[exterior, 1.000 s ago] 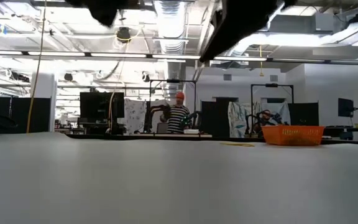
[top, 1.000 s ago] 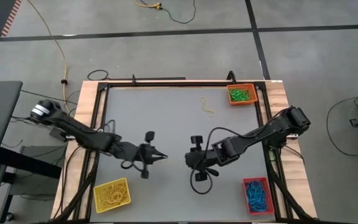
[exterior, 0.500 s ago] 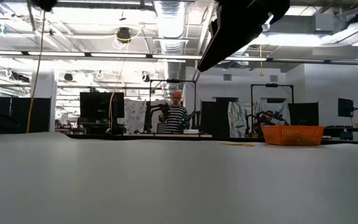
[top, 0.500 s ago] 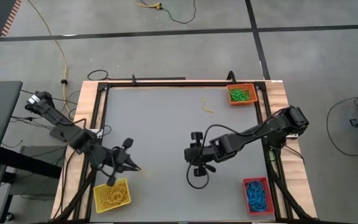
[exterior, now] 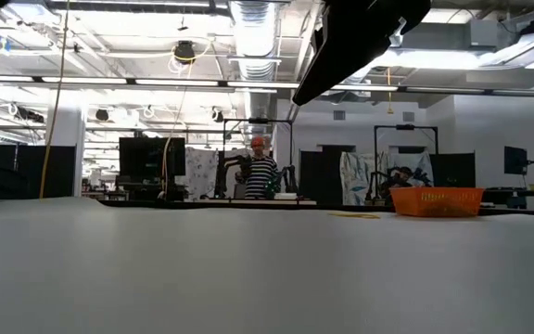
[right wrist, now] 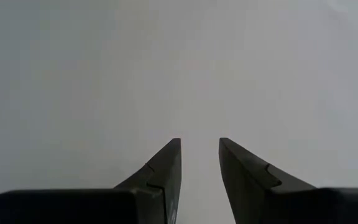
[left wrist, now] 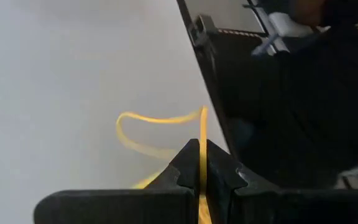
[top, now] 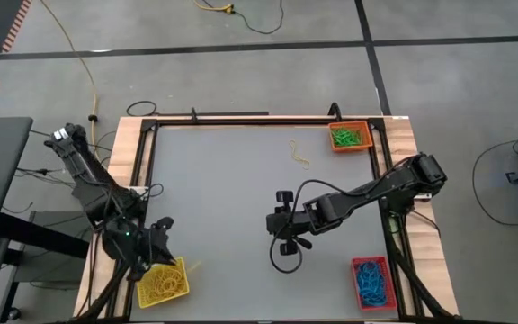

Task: Sort rubber bands into baskets
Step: Put the yellow rubber band into the yellow bin

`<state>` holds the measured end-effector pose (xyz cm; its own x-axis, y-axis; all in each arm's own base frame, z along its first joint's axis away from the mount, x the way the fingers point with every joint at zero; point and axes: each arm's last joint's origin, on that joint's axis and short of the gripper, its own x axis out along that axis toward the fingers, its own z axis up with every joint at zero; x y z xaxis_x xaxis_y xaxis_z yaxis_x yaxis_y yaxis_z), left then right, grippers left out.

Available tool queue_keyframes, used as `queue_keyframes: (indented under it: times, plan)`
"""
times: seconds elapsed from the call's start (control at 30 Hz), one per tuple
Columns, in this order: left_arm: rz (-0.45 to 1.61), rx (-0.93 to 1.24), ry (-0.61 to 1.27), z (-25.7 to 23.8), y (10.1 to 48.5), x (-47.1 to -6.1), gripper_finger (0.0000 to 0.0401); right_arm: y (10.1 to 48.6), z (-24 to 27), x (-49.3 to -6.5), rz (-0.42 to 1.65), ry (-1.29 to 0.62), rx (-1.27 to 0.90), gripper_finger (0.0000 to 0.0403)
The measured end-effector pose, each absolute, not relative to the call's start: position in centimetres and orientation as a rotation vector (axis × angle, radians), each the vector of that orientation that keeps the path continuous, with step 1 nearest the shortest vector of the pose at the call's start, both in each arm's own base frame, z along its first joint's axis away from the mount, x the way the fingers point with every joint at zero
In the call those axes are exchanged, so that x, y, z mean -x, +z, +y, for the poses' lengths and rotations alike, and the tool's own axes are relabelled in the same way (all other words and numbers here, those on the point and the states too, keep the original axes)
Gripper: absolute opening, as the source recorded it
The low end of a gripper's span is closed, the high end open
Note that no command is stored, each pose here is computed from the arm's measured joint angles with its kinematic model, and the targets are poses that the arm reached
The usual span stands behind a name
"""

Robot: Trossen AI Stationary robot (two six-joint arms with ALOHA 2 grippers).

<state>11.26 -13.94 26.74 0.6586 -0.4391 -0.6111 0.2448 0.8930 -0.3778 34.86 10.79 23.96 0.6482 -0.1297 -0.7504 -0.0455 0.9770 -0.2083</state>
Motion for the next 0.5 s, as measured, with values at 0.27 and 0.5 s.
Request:
queue_keyframes:
  times: [0.27, 0.5]
  plan:
    - [0.838, 0.395, -0.424, -15.1, 26.6, -9.4, 0.0000, 24.0, 10.8, -34.9, 0.865, -0.050, 0.211, 0.0136]
    - [0.897, 0.456, -0.364, -15.4, 26.2, -8.0, 0.0000, 24.0, 10.8, -34.9, 0.859, -0.052, 0.205, 0.0136]
